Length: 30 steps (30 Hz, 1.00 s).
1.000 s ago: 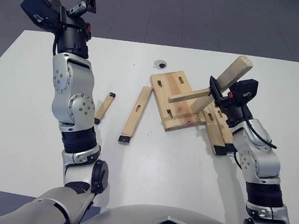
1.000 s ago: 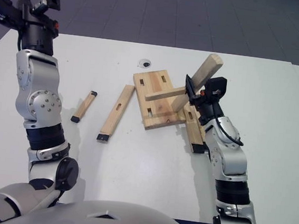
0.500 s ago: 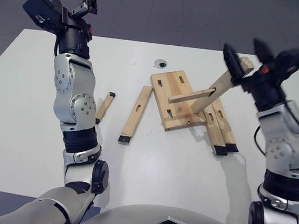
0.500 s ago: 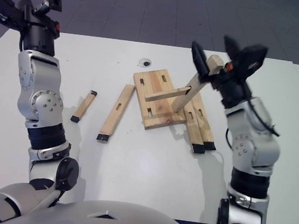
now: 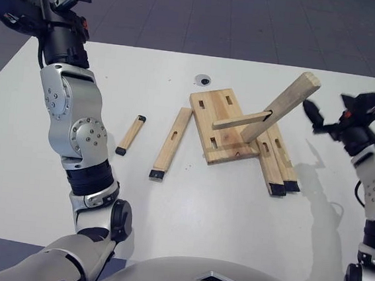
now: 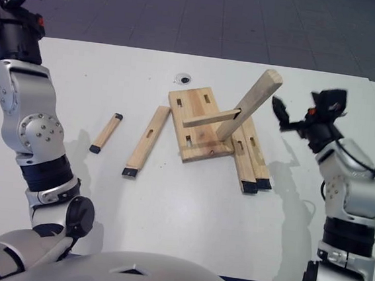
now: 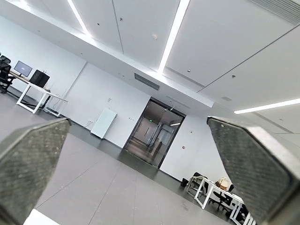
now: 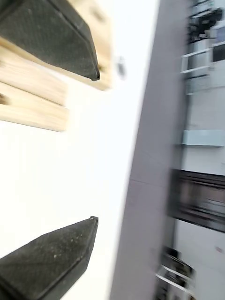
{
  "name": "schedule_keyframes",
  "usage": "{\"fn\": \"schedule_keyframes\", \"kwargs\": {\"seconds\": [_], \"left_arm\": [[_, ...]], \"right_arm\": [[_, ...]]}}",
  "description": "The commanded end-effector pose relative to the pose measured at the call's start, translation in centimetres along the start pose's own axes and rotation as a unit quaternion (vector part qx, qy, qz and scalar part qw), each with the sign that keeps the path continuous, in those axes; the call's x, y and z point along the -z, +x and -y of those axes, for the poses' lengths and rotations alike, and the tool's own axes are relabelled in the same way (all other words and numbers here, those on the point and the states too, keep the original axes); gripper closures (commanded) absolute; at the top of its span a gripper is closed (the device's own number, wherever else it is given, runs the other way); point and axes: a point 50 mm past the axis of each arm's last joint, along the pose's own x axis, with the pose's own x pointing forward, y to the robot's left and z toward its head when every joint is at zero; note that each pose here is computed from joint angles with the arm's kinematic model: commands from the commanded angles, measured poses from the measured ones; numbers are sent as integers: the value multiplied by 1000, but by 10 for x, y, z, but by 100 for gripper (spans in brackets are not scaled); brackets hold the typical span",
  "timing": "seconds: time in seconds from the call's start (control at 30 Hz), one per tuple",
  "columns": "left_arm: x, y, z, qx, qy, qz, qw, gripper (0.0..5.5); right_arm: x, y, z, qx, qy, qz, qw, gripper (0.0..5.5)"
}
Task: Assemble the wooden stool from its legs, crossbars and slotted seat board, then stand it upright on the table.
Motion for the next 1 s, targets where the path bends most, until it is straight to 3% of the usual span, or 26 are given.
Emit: {"fn": "schedule_keyframes", "kwargs": {"seconds": [0.03,0.23,0.43,0.6,1.0], "left_arm": [[6,-5,4,-2,-4,-18,1000,10],[9,-9,3,-10,-3,-26,1000,10],[10,-11,2,-16,-1,-29,999,10],[11,-11,2,-17,2,-32,999,10],[14,-10,4,-19,6,-45,999,10]], "right_arm": [[30,-3,-13,-26,-14,-75,997,11],[41,2,-4,5,-64,-130,989,11],[36,2,12,25,-68,-133,988,11],[39,5,6,11,-86,-147,985,11],[41,6,-11,-27,-61,-212,975,217]]}}
